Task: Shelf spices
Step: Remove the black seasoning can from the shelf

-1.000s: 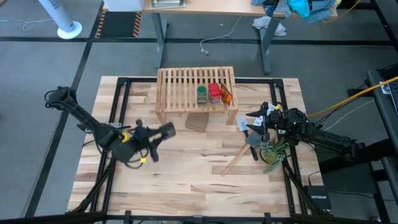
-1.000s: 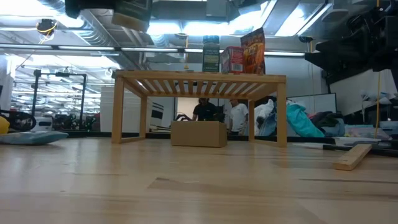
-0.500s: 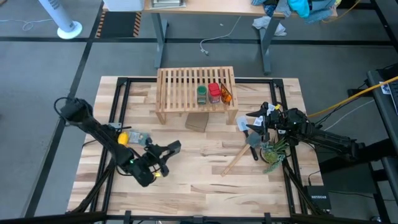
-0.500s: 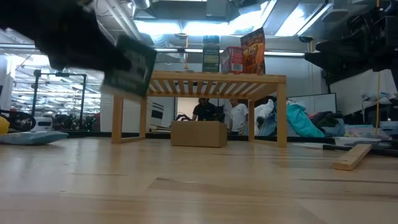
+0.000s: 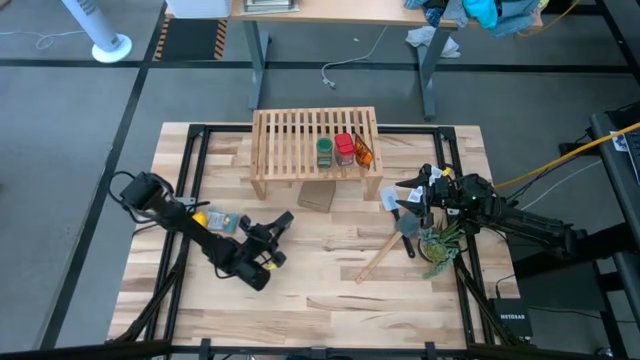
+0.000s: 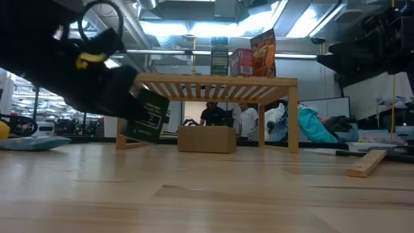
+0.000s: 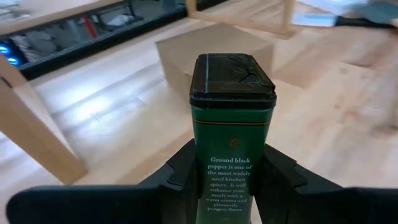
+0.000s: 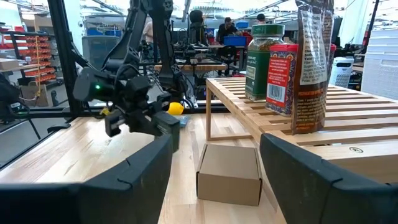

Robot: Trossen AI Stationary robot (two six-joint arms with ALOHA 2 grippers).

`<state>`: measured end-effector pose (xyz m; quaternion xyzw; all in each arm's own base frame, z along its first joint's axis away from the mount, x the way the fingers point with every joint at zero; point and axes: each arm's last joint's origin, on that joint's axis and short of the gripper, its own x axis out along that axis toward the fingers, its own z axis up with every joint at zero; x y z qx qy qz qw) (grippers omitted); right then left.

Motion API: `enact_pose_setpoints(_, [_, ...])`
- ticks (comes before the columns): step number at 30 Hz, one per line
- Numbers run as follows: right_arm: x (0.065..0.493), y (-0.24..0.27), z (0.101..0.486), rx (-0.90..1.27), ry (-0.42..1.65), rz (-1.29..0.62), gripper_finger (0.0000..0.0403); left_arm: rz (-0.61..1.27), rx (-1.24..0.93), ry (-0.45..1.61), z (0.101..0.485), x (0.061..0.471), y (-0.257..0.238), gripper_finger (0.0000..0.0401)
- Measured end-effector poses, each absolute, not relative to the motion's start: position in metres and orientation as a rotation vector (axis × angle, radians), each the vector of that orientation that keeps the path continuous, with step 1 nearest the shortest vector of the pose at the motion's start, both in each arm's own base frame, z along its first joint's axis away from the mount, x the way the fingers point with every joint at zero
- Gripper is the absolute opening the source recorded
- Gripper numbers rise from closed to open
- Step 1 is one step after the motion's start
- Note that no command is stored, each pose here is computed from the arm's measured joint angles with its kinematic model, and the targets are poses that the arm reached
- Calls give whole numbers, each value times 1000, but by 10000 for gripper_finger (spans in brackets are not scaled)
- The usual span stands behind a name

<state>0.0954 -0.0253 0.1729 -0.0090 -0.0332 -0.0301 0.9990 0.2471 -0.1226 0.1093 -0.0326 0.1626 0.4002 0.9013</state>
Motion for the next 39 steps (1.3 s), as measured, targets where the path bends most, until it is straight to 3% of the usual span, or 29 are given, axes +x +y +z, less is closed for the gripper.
enact_pose_setpoints(5, [95, -25, 173, -18, -66, -60, 250, 870, -60, 343, 107, 252, -112, 101])
enact_pose_setpoints(11, [95, -25, 173, -18, -66, -60, 250, 899, -78, 336, 107, 255, -105, 139])
enact_pose_setpoints(20, [95, -25, 173, -18, -65, -59, 250, 797, -115, 423, 108, 265, -105, 171])
enact_pose_setpoints(30, [95, -25, 173, -16, -65, -59, 250, 787, -82, 431, 113, 266, -103, 177])
enact_pose_setpoints(39, [95, -25, 173, 54, -67, -57, 250, 754, -40, 394, 148, 258, -103, 177])
